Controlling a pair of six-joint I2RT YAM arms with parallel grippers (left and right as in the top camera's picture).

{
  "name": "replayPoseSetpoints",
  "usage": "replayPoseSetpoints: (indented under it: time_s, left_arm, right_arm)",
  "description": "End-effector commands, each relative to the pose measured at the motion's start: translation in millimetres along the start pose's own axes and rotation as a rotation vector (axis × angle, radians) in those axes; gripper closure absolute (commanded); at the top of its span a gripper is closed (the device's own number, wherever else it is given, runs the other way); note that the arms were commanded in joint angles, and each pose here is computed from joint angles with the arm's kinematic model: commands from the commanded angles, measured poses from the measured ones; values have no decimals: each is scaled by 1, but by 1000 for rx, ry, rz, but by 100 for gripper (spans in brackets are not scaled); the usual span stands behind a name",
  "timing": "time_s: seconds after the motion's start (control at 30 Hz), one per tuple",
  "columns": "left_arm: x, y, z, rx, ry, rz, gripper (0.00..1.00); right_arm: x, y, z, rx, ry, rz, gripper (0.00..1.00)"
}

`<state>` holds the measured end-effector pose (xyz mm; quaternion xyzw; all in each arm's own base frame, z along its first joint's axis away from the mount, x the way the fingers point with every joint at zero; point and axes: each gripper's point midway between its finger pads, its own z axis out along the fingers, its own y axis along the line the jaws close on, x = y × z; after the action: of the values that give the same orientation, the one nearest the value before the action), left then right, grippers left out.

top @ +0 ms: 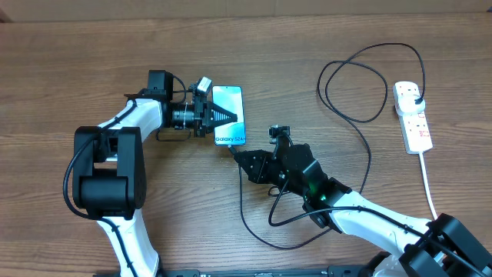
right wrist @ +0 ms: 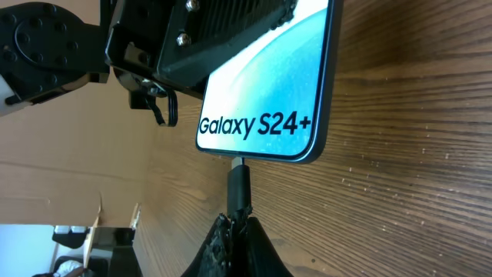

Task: Plug charger to phone and switch on socket

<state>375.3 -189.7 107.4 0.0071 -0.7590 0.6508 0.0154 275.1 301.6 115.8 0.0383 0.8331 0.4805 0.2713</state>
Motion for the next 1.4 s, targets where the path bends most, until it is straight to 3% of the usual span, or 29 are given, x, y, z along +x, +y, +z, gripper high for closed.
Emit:
replayPoseSetpoints:
  time_s: [0.0,0.53,1.0,1.13,1.37]
  left_arm:
    - [8,-24,5,56,33,16,96]
    - [8,-24,5,57,33,12,96]
    - [8,-24,5,52,31,13,96]
    - [8,-24,5,52,31,13,96]
    - [8,-24,5,52,31,13,96]
  right_arm:
    - [-29,0,-5,26,-117,-8,96]
    - [-21,-6,-1,45,-90,-6,96]
    - [0,6,-7,4,42,-66,96]
    - [0,-2,-23,133,84,-89,96]
    - [-15,-51,-77,528,141,-18,96]
